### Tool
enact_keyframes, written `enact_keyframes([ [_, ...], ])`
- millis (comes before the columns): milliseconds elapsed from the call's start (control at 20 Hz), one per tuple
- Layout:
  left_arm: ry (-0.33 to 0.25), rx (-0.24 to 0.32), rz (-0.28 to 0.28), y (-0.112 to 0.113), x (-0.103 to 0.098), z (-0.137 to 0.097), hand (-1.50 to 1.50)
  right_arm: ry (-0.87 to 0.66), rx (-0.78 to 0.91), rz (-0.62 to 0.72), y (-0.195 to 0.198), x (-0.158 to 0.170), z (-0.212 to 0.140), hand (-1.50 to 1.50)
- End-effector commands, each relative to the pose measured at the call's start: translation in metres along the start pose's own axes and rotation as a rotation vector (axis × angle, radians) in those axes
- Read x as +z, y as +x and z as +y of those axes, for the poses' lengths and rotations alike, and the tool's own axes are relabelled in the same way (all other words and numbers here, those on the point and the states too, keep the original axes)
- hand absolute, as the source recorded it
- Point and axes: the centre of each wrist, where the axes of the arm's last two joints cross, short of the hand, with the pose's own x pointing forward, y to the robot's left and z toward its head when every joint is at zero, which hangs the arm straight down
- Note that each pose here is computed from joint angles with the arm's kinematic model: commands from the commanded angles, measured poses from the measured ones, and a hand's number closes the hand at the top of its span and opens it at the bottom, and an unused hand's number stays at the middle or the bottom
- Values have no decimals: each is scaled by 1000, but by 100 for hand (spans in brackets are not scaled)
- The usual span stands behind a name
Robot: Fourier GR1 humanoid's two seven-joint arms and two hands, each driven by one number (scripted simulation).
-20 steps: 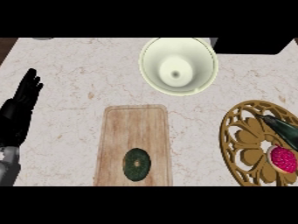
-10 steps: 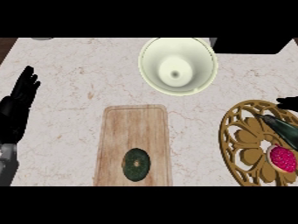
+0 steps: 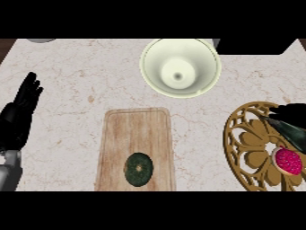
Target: Pick the cupcake from the placemat and place it in the bowl
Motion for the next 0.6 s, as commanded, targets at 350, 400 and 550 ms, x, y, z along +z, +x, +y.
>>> enact_keyframes([
  [350, -9, 2, -2, -1, -5, -8, 0, 2, 9, -2, 5, -24, 34, -150],
  [400, 20, 4, 1, 6, 8, 4, 0, -7, 5, -9, 17, -15, 43, -150],
  [550, -5, 1, -7, 15, 3, -2, 0, 34, 6, 9, -7, -17, 50, -150],
])
